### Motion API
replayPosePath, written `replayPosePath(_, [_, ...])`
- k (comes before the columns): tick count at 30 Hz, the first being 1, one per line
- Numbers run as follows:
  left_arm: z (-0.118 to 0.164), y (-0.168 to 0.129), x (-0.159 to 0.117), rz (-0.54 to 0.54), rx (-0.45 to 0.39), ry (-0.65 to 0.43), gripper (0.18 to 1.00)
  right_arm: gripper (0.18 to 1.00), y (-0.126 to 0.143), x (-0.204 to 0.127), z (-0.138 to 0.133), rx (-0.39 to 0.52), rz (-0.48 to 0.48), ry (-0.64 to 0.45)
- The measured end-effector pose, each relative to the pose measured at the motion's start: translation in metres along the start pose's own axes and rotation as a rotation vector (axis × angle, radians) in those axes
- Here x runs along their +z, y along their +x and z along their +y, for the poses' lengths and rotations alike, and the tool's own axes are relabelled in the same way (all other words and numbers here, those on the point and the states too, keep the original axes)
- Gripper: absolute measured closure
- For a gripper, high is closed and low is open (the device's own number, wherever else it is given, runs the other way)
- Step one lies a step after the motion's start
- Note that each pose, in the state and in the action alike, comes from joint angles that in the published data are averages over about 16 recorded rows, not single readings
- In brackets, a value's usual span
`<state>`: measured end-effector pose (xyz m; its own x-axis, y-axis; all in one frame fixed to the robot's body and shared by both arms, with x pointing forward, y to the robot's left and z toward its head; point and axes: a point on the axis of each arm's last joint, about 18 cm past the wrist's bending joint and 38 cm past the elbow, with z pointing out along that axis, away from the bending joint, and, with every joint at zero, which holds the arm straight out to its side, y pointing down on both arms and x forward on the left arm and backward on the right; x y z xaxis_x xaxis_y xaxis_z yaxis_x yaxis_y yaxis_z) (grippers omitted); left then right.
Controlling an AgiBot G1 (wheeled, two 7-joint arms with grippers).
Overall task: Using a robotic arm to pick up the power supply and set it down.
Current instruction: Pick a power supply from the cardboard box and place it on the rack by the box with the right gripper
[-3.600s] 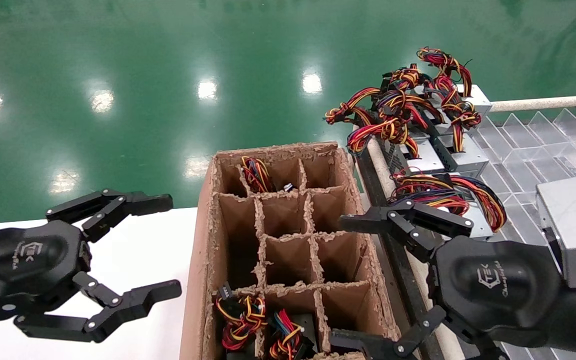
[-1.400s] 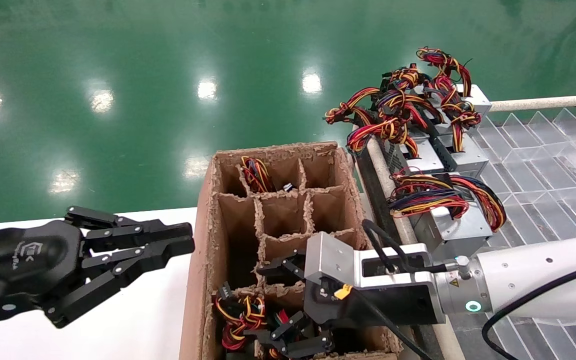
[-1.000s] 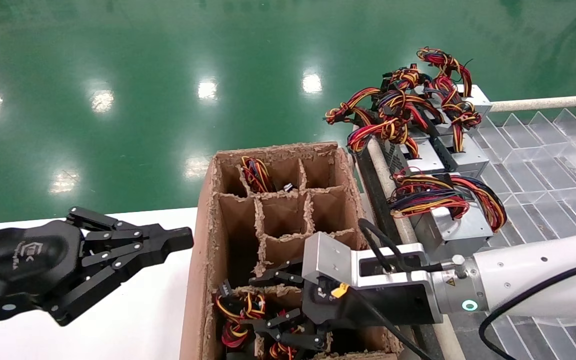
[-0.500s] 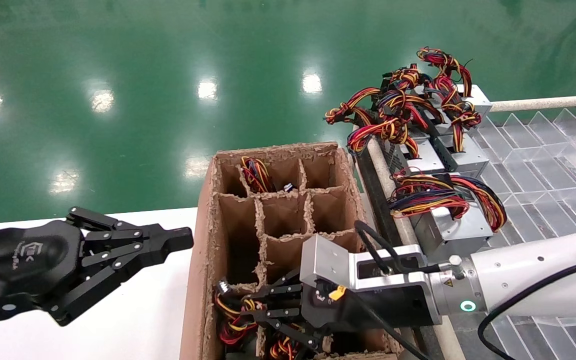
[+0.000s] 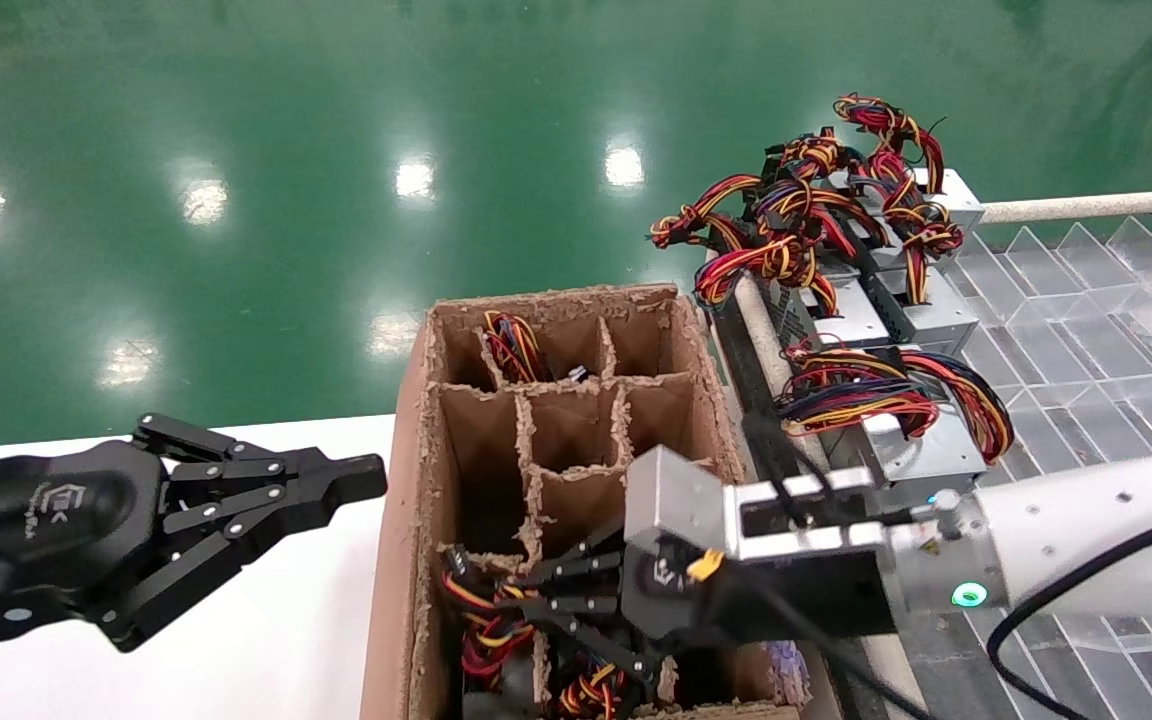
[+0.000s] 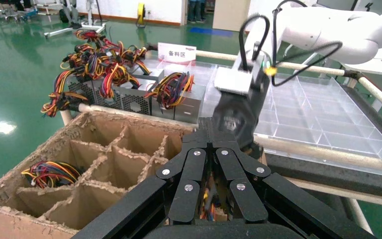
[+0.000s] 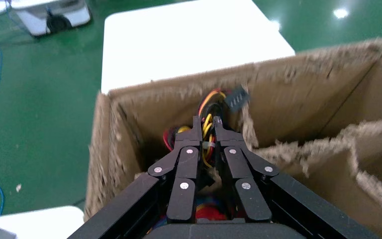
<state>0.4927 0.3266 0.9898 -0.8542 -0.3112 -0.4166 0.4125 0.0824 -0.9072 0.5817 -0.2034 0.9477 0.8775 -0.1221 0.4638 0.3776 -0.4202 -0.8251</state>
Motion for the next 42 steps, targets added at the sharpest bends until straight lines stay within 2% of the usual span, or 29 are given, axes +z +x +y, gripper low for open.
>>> replayPosePath(9, [0.0, 0.0, 0.0, 0.0, 0.0, 0.0, 0.993, 0.963, 0.009, -0.023, -0.041, -0.056, -0.014, 0.107])
replayPosePath(19, [0.0, 0.0, 0.0, 0.0, 0.0, 0.0, 0.993, 0.966, 0.019, -0.066, -0.113, -0.264, 0.031, 0.144])
replayPosePath(32, [0.0, 0.0, 0.0, 0.0, 0.0, 0.0, 0.993, 0.968, 0.014, -0.138, -0.212, -0.605, 0.207, 0.032])
replayPosePath(42, [0.0, 0.0, 0.0, 0.0, 0.0, 0.0, 0.993, 0.968, 0.016, -0.194, -0.263, -0.769, 0.395, -0.113])
